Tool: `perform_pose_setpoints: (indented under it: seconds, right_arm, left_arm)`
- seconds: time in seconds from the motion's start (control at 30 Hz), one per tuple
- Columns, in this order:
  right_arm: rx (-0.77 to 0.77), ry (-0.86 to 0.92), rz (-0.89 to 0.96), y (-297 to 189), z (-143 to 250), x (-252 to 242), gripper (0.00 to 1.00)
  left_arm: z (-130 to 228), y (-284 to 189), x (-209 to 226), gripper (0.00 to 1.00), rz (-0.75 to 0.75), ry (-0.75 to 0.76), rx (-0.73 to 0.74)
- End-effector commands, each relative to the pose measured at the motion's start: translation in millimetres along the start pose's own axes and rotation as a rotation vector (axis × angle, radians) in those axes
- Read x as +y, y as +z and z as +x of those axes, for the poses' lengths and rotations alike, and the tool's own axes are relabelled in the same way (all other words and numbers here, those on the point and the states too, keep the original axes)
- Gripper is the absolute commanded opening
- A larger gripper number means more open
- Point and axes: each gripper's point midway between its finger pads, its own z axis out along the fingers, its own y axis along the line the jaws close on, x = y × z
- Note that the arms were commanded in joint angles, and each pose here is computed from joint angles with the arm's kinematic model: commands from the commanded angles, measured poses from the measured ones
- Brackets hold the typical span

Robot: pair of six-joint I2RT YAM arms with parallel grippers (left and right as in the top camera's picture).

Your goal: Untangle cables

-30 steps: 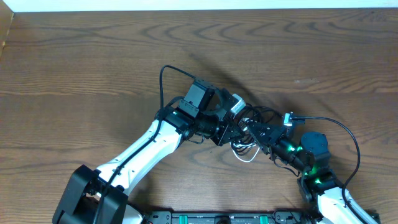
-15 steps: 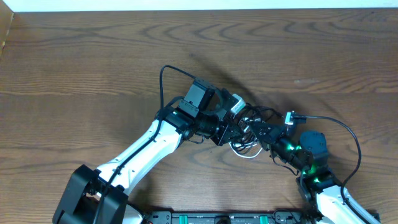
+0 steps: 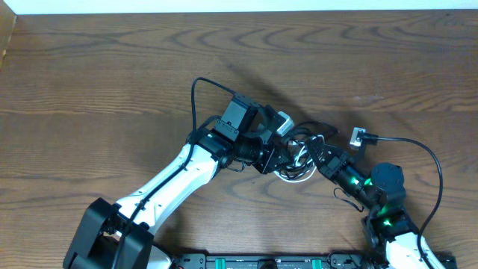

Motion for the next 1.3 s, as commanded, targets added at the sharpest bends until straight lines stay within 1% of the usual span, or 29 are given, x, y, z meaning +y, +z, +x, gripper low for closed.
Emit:
perform_pose_setpoints:
  seconds: [0.0,0.1,0.13,0.17,0.4,0.47,0.53,0.67,0.73,0.83,0.93,1.0,1.03,1.1,1.13,1.2,1.27]
  right_arm:
    - [-0.012,-0.078,-0.009,-3,-3,7,0.01]
    - [-0.006,-0.09,0.01,-5,-1,3,0.01]
    - [-0.003,-0.087,0.015,-5,-1,2,0.01]
    - [-0.001,-0.084,0.02,-6,0,1,0.01]
    - [0.012,-0.083,0.054,-6,3,-8,0.01]
    - [0.022,-0.072,0.077,-7,6,-14,0.01]
    - [0.035,-0.078,0.083,-7,8,-16,0.01]
    - [0.032,-0.154,0.029,-8,6,-2,0.01]
    - [0.001,-0.205,-0.005,-10,-1,11,0.01]
    - [-0.073,-0.27,-0.049,-18,-22,33,0.01]
    - [-0.168,-0.337,-0.079,-30,-46,53,0.01]
    - [-0.214,-0.361,-0.076,-37,-58,56,0.01]
    - [-0.21,-0.348,-0.068,-38,-58,53,0.04]
    - [-0.145,-0.292,-0.05,-35,-47,43,0.15]
    - [-0.098,-0.275,-0.049,-33,-39,40,0.18]
    - [-0.008,-0.255,-0.056,-29,-22,36,0.21]
    - [0.056,-0.242,-0.064,-25,-9,34,0.23]
  left_arm:
    - [-3,-2,3,0.25,-0.01,0.018,-0.013]
    - [-7,-5,8,0.24,-0.018,0.008,-0.029]
    - [-9,-7,10,0.19,-0.021,0.0,-0.035]
    - [-10,-8,11,0.08,-0.023,-0.008,-0.041]
    - [-13,-10,17,0.08,-0.04,-0.021,-0.055]
    - [-14,-11,28,0.08,-0.106,-0.073,-0.065]
    - [-16,-14,47,0.08,-0.212,-0.156,-0.09]
    - [-17,-27,82,0.08,-0.42,-0.305,-0.153]
    - [-16,-32,92,0.08,-0.48,-0.35,-0.174]
    - [-13,-36,99,0.08,-0.513,-0.371,-0.172]
    - [-6,-38,102,0.08,-0.523,-0.393,-0.151]
    - [-4,-37,100,0.08,-0.508,-0.399,-0.14]
    - [-4,-35,96,0.08,-0.482,-0.398,-0.136]
    - [-10,-29,83,0.08,-0.393,-0.37,-0.134]
    - [-13,-26,77,0.08,-0.357,-0.346,-0.134]
    - [-20,-22,64,0.08,-0.279,-0.3,-0.137]
    - [-23,-20,56,0.08,-0.229,-0.287,-0.14]
